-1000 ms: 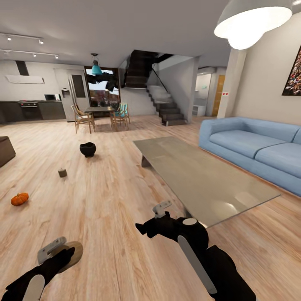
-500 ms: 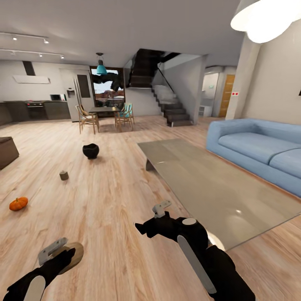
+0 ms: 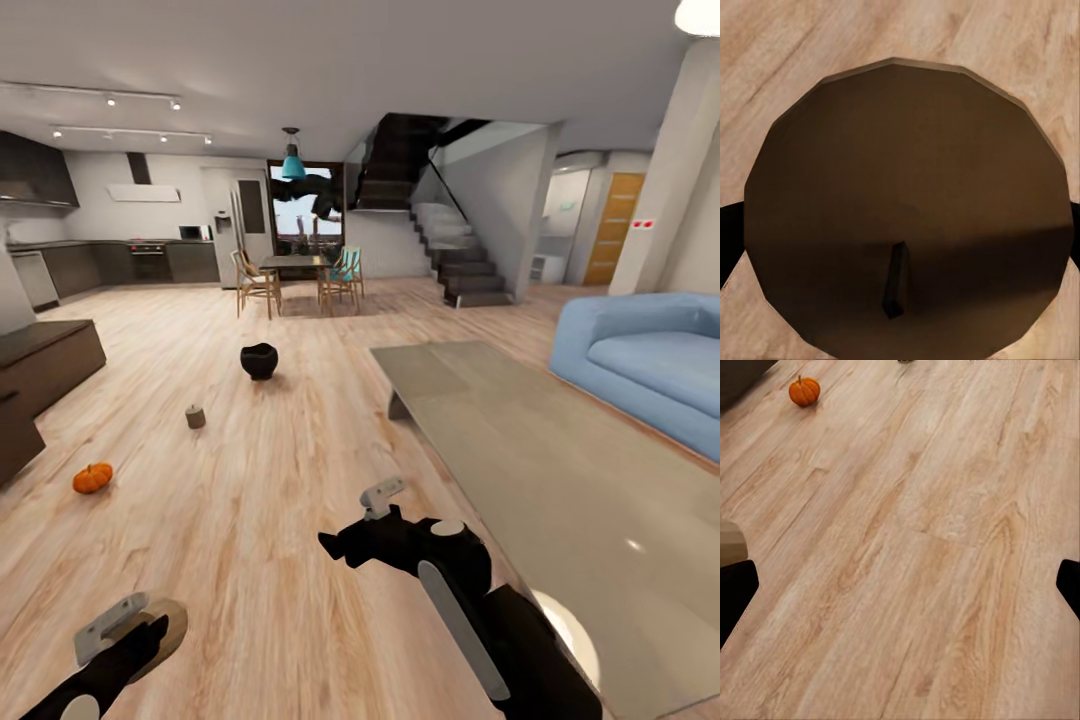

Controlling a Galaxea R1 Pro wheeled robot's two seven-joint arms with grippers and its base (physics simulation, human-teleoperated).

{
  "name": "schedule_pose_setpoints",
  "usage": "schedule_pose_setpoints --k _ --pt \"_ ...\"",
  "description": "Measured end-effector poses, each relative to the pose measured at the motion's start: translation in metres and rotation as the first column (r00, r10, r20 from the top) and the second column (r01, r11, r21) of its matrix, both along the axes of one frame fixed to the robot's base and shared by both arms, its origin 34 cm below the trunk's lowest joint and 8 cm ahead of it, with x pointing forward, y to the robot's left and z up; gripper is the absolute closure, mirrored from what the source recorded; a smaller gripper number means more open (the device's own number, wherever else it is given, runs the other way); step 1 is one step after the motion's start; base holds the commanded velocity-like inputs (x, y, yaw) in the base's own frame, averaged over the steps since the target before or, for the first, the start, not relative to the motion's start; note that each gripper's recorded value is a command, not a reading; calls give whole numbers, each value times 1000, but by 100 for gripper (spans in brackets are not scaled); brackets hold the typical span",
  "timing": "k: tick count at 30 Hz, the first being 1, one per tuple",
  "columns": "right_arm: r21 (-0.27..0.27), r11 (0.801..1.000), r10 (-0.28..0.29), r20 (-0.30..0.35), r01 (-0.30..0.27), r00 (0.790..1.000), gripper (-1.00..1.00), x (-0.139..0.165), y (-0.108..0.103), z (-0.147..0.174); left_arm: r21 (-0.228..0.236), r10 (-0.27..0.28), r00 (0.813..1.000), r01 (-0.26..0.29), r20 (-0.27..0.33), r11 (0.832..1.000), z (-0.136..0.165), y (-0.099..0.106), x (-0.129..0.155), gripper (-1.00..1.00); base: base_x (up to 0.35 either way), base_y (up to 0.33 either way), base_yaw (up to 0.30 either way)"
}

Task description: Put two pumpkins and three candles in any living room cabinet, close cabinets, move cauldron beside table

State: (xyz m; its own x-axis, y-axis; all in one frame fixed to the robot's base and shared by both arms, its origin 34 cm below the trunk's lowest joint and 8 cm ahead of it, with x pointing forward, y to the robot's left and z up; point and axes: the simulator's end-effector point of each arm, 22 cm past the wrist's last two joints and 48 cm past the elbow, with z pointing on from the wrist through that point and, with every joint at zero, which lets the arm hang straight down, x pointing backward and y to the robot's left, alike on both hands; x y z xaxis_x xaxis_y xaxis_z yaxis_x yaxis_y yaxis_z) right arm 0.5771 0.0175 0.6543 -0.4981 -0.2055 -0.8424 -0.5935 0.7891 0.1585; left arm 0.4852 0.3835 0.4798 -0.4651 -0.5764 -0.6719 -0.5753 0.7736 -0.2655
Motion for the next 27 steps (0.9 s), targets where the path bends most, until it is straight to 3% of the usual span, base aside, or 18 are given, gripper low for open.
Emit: schedule_pose_setpoints --k 18,27 --pt "-5 1000 -5 -12 5 1000 -100 1 1 -6 -1 7 1000 -7 -8 1000 -5 1 -3 100 267 220 282" --pt "-44 996 -73 -16 73 997 -100 12 -5 -14 -1 7 1000 -7 -11 1000 -6 1 -3 100 252 240 282"
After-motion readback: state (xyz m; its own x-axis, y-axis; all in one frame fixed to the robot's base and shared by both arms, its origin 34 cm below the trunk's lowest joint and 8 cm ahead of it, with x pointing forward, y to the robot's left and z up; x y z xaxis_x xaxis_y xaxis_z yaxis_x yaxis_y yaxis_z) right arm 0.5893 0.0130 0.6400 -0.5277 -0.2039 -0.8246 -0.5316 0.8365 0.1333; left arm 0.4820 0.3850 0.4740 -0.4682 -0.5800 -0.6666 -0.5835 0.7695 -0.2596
